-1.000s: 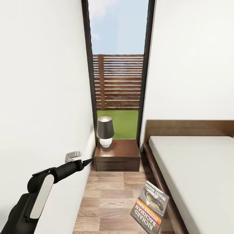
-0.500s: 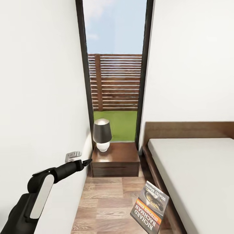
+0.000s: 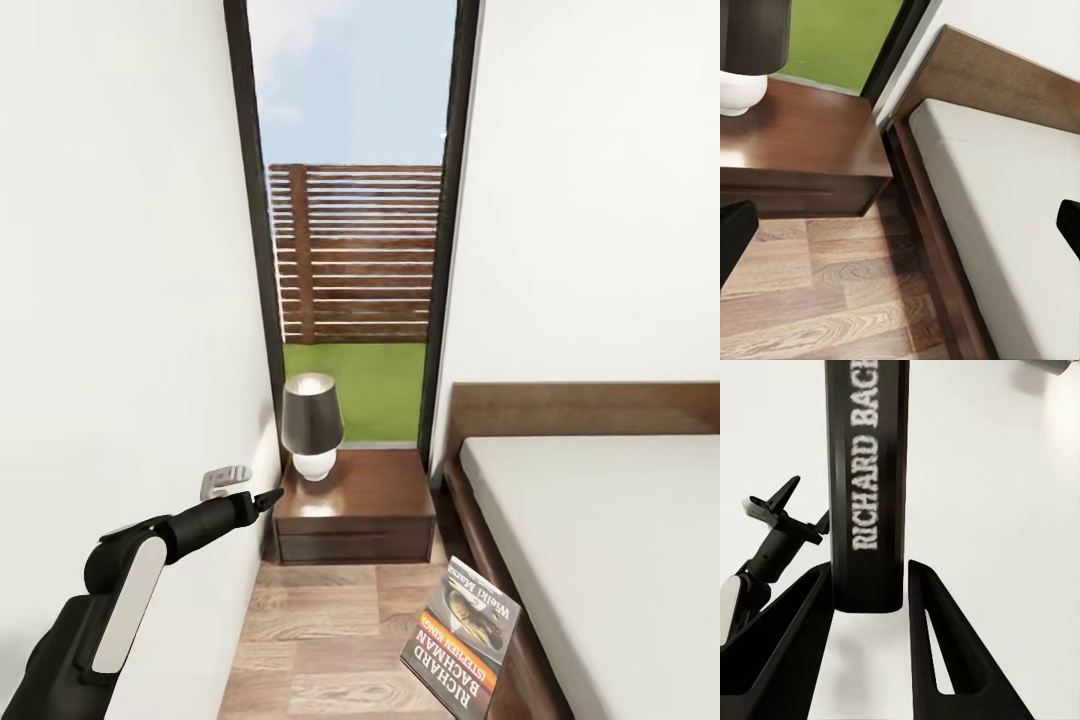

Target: In the bedroom, move the book from the bed onto either nightstand, and place the two sandals side by side next to the bed.

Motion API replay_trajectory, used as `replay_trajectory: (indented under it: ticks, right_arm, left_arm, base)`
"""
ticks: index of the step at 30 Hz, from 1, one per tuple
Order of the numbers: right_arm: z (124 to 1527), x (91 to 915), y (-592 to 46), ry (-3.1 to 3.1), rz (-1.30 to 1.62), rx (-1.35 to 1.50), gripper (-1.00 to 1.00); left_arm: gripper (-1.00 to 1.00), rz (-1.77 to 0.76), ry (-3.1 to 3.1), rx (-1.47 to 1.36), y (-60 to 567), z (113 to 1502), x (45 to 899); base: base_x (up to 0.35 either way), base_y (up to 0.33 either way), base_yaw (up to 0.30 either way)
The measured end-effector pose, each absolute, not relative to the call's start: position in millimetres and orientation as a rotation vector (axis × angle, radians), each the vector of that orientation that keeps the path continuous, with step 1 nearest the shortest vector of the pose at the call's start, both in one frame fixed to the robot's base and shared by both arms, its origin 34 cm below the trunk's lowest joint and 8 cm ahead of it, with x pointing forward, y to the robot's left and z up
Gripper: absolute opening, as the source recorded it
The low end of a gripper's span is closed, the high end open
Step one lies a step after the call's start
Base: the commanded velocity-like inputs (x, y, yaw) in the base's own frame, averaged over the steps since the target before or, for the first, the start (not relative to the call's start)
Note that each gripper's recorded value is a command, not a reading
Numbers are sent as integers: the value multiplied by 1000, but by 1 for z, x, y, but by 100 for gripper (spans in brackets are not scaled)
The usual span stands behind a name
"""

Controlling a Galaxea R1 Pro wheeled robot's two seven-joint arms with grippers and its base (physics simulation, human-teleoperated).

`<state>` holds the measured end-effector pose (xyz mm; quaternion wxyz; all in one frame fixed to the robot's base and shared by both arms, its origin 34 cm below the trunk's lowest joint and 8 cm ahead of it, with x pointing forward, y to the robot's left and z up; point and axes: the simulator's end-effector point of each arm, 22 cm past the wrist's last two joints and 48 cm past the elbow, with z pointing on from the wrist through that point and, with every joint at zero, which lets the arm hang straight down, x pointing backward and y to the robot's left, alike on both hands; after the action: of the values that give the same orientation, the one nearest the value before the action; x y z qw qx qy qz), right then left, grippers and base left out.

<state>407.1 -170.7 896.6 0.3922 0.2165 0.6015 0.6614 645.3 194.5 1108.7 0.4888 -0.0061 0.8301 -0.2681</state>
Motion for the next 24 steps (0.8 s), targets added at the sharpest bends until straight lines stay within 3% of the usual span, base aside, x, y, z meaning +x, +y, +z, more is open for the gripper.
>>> replay_trajectory:
  ticks: [24]
  right_arm:
    - [897,407,-168,1522,1683,553,-100]
  left_arm:
    - [100,-652,2017,-15,194,1109,645]
  base:
    - [290,0,0]
